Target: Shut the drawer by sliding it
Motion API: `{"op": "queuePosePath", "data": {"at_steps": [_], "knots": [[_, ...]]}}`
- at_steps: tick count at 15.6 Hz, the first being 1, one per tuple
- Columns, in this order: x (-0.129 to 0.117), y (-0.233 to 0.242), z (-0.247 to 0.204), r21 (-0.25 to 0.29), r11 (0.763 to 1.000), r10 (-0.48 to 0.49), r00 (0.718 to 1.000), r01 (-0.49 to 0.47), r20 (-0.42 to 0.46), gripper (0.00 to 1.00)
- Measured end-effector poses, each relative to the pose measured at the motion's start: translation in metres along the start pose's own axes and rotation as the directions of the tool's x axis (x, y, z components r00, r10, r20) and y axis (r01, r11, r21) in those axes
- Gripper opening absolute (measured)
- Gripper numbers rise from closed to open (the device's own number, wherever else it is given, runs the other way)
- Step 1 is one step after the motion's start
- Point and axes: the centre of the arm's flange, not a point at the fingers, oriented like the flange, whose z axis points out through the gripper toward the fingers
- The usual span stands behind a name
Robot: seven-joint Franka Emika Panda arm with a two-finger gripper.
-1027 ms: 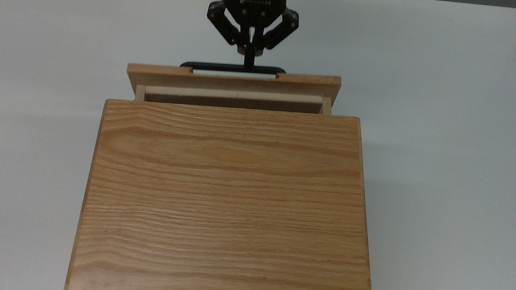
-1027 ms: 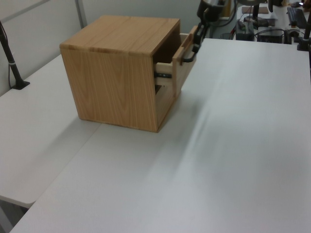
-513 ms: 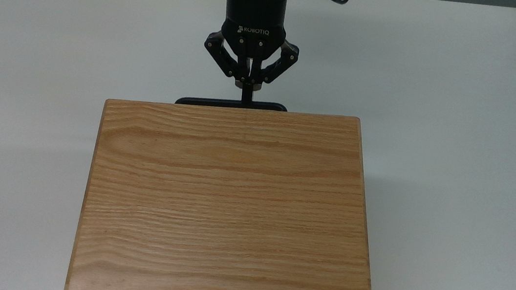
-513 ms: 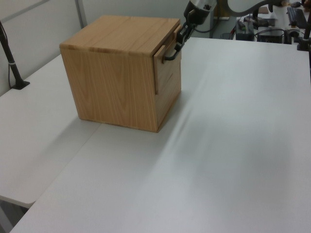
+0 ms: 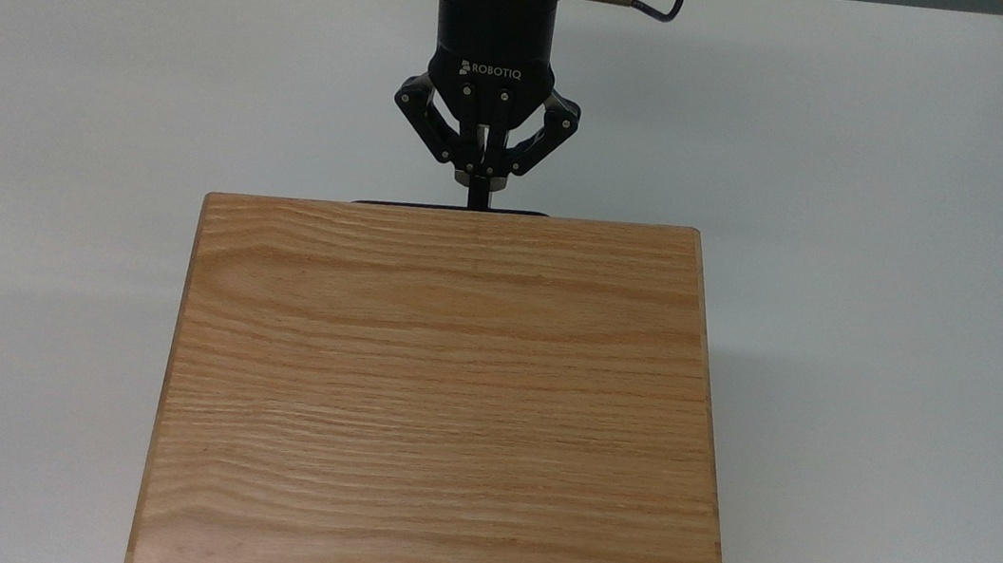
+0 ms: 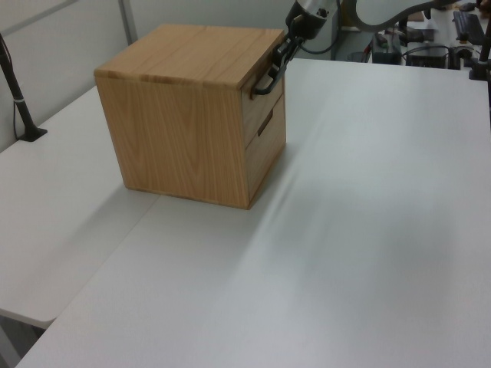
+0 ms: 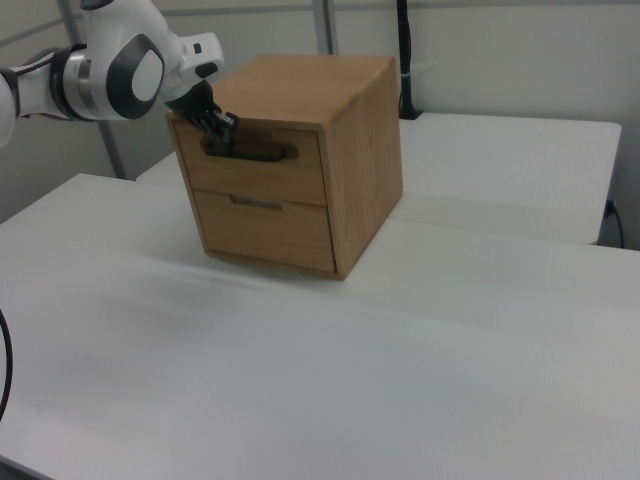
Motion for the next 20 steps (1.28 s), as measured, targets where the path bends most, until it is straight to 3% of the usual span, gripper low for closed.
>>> {"op": "queuePosePath", "data": {"at_steps": [2, 4, 7, 10, 12, 14, 20], "knots": [[0.001, 0.005, -0.002, -0.006, 1.0, 0.007, 1.0, -0.007, 0.003, 0.04], [-0.005, 0.011, -0.011, -0.026, 1.0, 0.014, 0.997, -0.012, 0.081, 0.07], [-0.025, 0.021, -0.048, -0.059, 0.998, 0.012, 0.965, 0.004, 0.262, 0.32], [-0.052, 0.032, -0.096, -0.075, 0.996, -0.001, 0.902, 0.037, 0.431, 0.63], [-0.067, 0.038, -0.115, -0.081, 0.995, -0.002, 0.863, 0.049, 0.505, 0.81], [-0.073, 0.041, -0.124, -0.083, 0.995, 0.0, 0.847, 0.052, 0.531, 1.0], [-0.072, 0.069, -0.116, -0.113, 0.994, 0.048, 0.838, 0.016, 0.543, 1.0]]}}
